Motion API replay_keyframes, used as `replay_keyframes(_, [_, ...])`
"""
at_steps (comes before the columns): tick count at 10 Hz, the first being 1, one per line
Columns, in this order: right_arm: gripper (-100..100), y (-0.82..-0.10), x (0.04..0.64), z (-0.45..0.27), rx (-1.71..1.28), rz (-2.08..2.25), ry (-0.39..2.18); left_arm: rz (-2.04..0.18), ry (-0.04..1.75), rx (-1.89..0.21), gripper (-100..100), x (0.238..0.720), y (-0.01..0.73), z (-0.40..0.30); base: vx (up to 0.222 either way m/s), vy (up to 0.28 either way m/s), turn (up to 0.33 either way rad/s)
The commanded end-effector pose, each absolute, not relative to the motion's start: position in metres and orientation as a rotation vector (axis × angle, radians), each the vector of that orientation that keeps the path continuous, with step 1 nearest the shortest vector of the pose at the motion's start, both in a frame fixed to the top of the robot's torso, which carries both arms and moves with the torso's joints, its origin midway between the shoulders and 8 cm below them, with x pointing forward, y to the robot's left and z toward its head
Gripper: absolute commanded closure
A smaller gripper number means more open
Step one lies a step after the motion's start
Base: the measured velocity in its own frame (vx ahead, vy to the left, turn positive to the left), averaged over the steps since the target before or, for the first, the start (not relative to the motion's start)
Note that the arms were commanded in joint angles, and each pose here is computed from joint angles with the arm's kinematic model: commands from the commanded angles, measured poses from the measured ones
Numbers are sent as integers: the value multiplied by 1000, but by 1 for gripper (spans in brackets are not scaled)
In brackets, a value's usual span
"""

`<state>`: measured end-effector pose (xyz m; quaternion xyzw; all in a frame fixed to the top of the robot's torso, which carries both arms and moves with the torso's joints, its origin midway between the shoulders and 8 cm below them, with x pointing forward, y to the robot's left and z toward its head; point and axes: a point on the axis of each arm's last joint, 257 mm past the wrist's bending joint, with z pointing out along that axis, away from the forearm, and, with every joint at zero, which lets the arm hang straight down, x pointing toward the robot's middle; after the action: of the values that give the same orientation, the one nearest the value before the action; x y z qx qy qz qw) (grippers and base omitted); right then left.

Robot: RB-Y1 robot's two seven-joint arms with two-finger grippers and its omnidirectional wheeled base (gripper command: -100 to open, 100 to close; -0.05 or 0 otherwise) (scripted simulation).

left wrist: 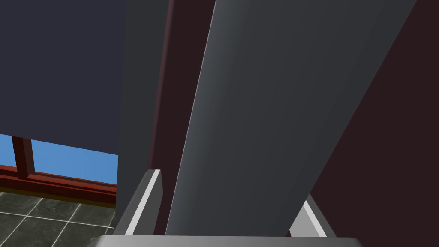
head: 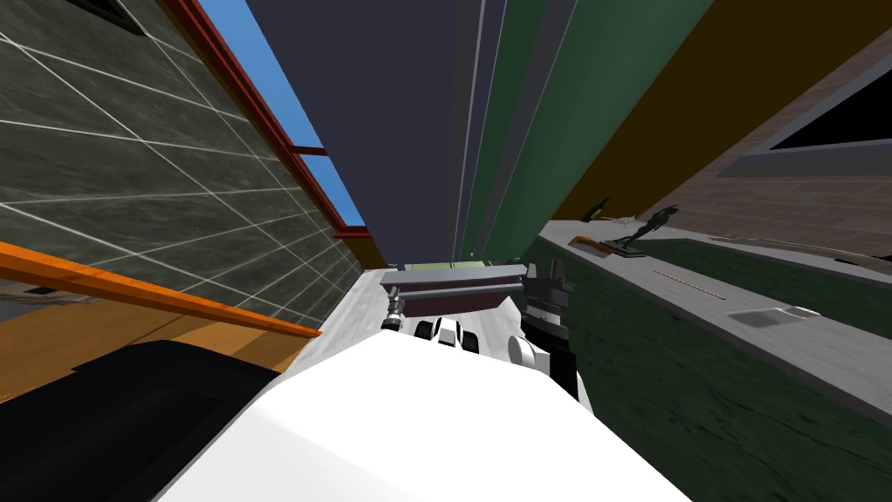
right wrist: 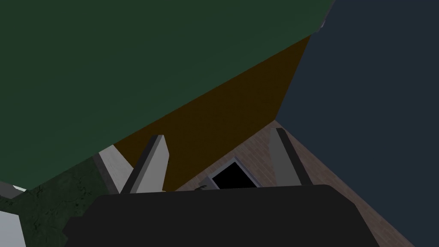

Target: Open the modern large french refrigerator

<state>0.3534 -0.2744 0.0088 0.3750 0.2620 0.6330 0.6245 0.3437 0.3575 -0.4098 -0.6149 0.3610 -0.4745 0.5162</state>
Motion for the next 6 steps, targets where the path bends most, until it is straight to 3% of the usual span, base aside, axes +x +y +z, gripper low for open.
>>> replay_keyframes(1, [0,-274,353,9,861,1453,601,-1143,868,-1476,100,341,358,-408,-209,-72,21])
replay_keyframes(2, [0,-274,353,9,861,1453,601,-1140,869,-1477,100,341,358,-409,-97,-34,7])
replay_keyframes(6, [0,-274,353,9,861,1453,601,-1244,969,-1439,100,358,351,-410,-35,-115,311])
